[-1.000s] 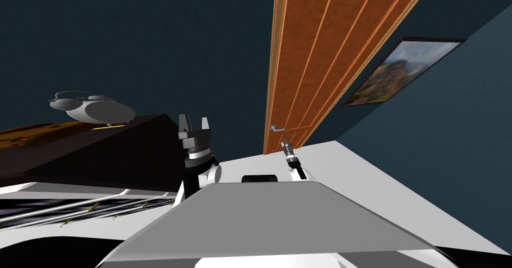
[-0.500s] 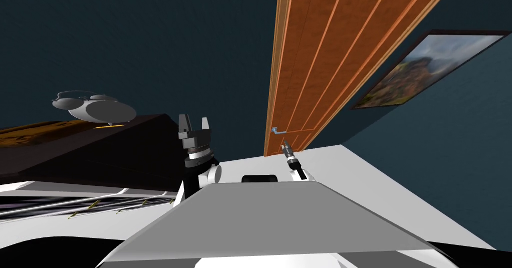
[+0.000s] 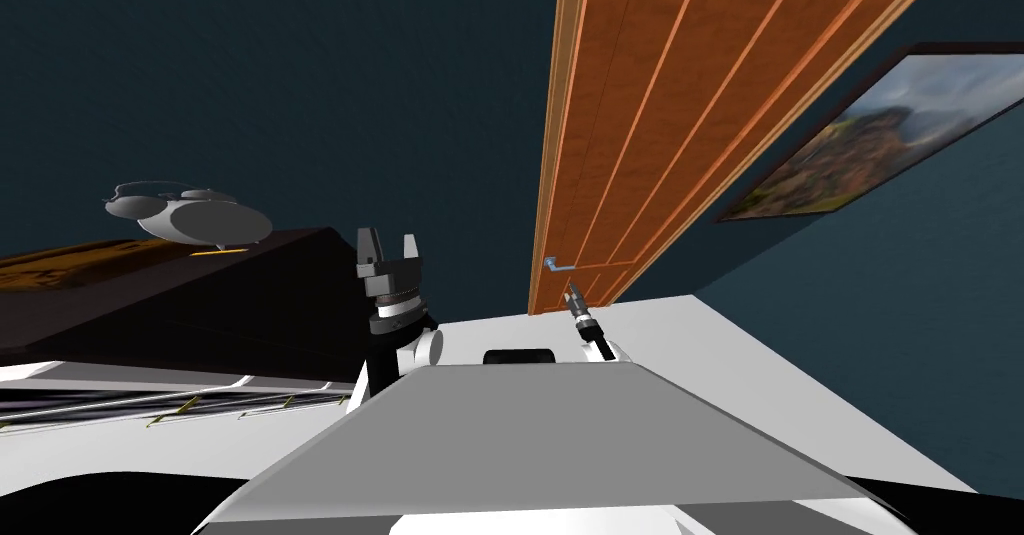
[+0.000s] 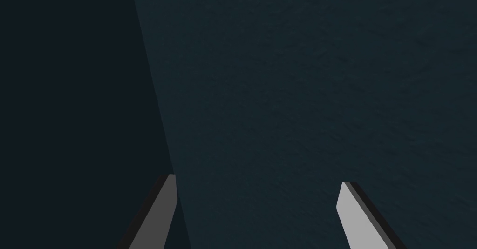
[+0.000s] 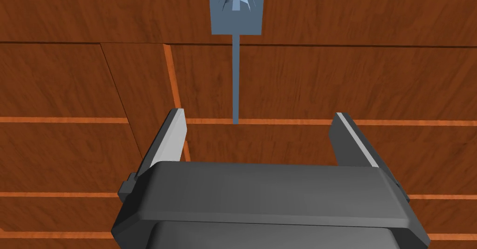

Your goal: Pull the door open

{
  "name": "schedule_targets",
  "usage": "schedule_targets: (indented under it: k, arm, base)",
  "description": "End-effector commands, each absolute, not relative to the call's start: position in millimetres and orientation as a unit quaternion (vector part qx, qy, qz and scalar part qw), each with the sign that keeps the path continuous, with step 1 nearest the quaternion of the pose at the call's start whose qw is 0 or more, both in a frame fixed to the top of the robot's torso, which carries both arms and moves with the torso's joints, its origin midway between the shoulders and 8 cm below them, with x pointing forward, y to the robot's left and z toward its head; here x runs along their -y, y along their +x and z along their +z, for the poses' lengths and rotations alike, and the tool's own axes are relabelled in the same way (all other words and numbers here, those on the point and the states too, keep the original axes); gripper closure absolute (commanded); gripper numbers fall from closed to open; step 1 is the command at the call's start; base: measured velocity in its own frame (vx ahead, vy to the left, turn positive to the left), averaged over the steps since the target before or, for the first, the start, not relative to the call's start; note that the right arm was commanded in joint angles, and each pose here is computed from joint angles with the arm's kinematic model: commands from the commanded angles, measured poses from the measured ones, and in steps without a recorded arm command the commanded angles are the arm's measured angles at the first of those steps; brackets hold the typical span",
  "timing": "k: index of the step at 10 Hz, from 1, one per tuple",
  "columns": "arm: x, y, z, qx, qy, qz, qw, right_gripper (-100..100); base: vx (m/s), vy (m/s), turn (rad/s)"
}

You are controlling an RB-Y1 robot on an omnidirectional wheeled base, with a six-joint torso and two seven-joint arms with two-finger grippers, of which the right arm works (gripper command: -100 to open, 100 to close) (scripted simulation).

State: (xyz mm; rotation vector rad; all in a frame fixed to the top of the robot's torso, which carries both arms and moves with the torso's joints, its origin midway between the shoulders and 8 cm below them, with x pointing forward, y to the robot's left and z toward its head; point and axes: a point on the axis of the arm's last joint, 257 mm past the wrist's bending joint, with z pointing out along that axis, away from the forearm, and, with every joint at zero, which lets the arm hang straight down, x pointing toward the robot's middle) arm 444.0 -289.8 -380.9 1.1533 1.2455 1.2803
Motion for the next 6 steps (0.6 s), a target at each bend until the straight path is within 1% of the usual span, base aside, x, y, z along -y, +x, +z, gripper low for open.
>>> schedule_targets:
  k: [1,3,4,5,6]
  arm:
    - [293,443,-387,-0.515,0.478,0.522,0.484,-100]
    - [295,443,-390,-0.516,0.479,0.52,0.483,-100]
    - [314,436,-393,-0.511,0.487,0.514,0.488,-100]
    - [329,430,-394,-0.507,0.492,0.509,0.492,-100]
    - [329,430,-394,-0.507,0.492,0.509,0.492,-100]
  base:
    - [0.037,-0.032,0.037]
    - [0.031,-0.025,0.027]
    - [0.111,0.079,0.18]
    - [0.227,0.201,0.265]
    - [0.152,0.138,0.029]
